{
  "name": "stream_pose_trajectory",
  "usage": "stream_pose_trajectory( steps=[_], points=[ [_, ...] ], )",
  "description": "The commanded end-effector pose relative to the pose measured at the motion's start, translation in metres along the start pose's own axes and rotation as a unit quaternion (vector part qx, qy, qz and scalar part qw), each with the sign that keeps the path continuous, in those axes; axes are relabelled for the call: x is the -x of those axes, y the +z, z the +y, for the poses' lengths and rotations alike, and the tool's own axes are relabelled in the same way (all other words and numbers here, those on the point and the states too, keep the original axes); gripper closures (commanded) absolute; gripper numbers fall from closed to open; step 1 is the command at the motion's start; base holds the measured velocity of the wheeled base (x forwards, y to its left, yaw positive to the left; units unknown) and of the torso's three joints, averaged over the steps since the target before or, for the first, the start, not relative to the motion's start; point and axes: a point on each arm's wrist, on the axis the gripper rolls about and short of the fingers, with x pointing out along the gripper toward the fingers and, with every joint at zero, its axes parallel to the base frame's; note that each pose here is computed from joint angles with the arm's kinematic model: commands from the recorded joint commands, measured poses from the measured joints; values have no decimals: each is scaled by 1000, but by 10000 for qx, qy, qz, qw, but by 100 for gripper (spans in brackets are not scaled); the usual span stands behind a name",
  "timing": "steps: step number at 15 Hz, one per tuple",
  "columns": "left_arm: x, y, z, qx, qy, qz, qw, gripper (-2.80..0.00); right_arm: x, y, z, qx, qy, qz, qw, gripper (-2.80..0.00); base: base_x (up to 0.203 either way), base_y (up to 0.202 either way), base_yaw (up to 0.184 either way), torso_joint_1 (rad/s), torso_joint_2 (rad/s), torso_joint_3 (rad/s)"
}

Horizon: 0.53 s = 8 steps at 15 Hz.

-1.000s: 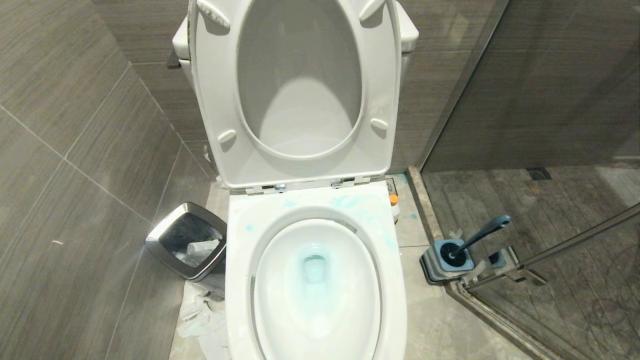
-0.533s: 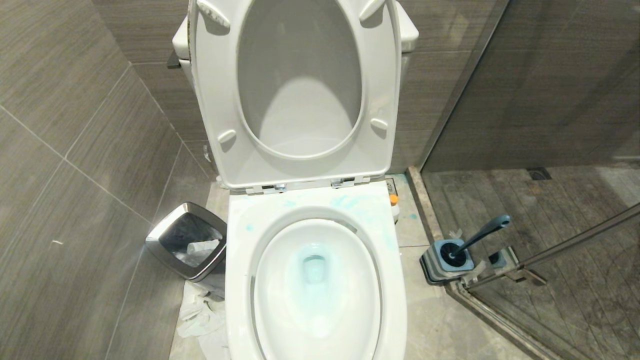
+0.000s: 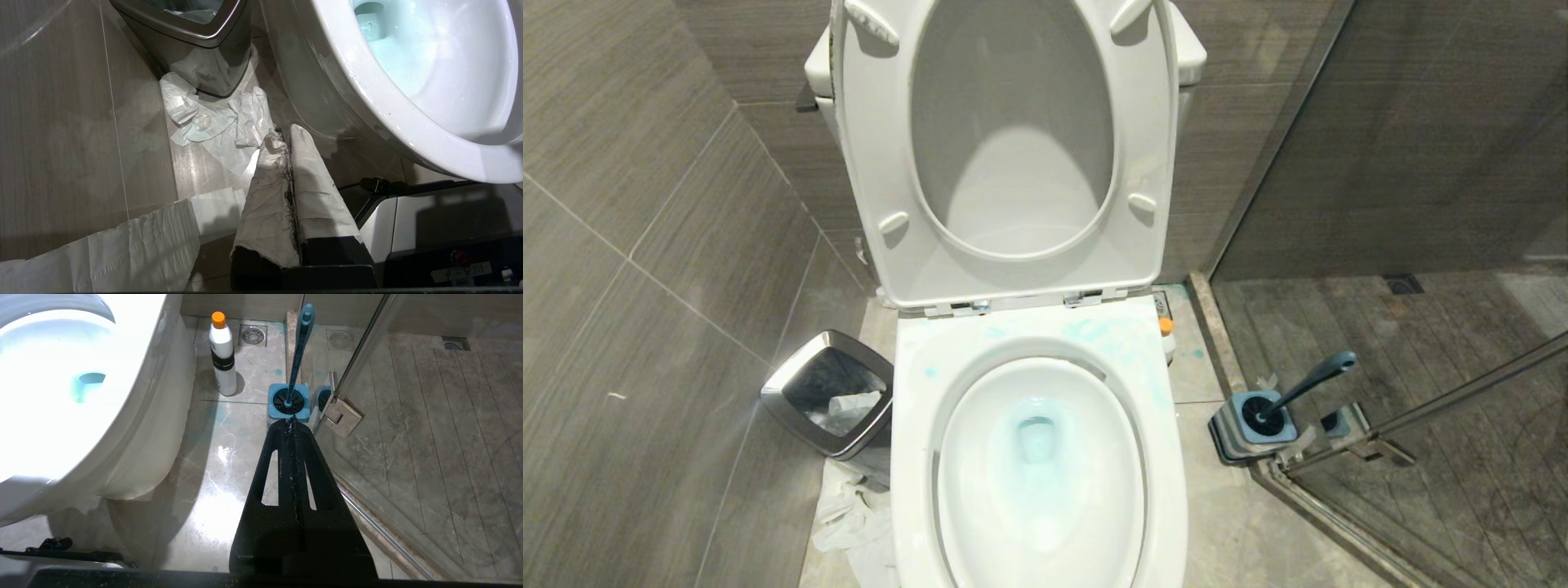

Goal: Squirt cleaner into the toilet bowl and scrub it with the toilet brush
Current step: Flush the toilet

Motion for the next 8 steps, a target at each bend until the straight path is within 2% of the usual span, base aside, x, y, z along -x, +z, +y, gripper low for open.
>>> stream_pose_trajectory(
  steps=[1, 8],
  points=[
    [0, 0, 0, -2, 3, 17, 10000, 0, 0, 0, 0, 2, 2, 7, 10000, 0, 0, 0, 0, 0, 0, 0],
    [0, 0, 0, -5, 3, 17, 10000, 0, 0, 0, 0, 2, 2, 7, 10000, 0, 0, 0, 0, 0, 0, 0]
  ],
)
